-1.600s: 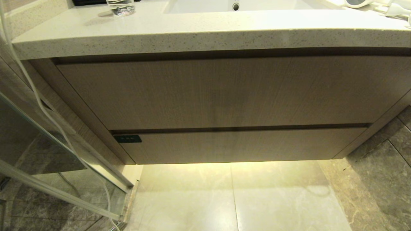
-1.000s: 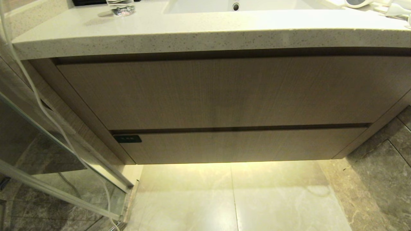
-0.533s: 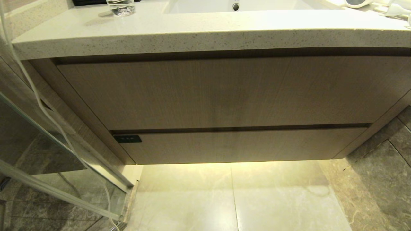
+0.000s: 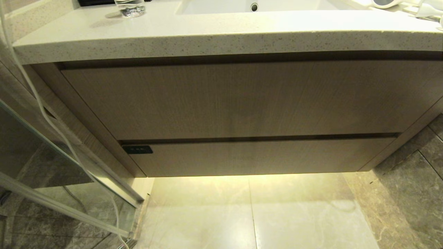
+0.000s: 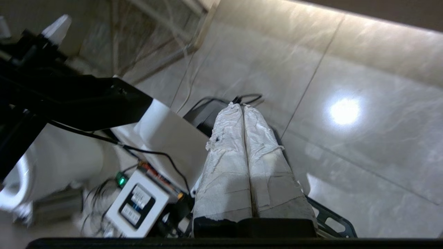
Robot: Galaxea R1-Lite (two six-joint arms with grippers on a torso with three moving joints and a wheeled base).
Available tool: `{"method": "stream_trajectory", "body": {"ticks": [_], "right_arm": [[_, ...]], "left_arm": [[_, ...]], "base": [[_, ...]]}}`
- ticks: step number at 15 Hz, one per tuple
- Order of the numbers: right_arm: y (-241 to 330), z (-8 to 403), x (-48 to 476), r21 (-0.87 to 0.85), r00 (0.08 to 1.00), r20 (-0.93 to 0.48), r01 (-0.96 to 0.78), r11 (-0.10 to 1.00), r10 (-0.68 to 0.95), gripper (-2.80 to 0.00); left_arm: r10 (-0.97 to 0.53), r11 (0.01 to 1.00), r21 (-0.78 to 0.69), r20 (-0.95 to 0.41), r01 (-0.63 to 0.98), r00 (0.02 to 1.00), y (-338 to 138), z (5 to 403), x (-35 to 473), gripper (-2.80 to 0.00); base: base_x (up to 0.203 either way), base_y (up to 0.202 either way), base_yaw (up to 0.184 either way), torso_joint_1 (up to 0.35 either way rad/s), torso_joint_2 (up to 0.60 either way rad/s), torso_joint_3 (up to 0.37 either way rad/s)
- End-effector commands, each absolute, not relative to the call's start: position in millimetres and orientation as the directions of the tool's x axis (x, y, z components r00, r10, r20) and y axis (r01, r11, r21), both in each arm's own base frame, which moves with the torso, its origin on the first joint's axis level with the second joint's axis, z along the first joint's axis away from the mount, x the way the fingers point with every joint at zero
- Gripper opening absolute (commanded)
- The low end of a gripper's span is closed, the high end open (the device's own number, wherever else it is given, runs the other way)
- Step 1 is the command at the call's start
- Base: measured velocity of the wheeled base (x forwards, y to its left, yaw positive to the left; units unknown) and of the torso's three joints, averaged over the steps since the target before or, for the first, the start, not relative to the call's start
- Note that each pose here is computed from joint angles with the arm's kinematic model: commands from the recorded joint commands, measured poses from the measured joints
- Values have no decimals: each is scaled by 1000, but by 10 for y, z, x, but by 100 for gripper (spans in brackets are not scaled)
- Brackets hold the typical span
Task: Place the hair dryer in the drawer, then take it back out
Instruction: Pull open the drawer
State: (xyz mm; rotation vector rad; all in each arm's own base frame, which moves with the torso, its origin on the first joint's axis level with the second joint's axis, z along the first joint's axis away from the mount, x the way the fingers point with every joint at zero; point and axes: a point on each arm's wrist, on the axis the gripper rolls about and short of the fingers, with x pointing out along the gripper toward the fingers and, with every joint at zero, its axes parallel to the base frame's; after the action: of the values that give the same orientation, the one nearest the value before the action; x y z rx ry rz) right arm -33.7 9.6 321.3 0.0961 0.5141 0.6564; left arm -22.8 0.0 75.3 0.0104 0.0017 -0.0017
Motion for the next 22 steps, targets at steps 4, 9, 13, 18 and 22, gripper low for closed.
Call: {"method": "stream_trajectory", "body": {"ticks": [4, 9, 13, 18, 22], "right_arm": [[326, 3412, 831, 370, 370, -652, -606, 704, 662, -280], [655, 3381, 1507, 325, 240, -795, -607, 725, 557, -280], [768, 3240, 1751, 301, 181, -848, -609, 734, 498, -280], [967, 2887, 2173, -181, 291, -957, -635, 751, 16, -280], [1198, 2681, 2324, -256, 365, -929, -744, 618, 54, -280]], "left_arm": [[-2, 1000, 11, -2, 2, 1000, 0, 753, -228, -280], [-2, 1000, 11, -2, 2, 1000, 0, 753, -228, -280], [-2, 1000, 11, -2, 2, 1000, 0, 753, -228, -280], [-2, 1000, 11, -2, 2, 1000, 0, 753, -228, -280], [-2, 1000, 11, -2, 2, 1000, 0, 753, -228, -280]], "base": [[0, 0, 0, 0, 0, 0], [0, 0, 0, 0, 0, 0], [0, 0, 0, 0, 0, 0], [0, 0, 0, 0, 0, 0], [0, 0, 0, 0, 0, 0]]}}
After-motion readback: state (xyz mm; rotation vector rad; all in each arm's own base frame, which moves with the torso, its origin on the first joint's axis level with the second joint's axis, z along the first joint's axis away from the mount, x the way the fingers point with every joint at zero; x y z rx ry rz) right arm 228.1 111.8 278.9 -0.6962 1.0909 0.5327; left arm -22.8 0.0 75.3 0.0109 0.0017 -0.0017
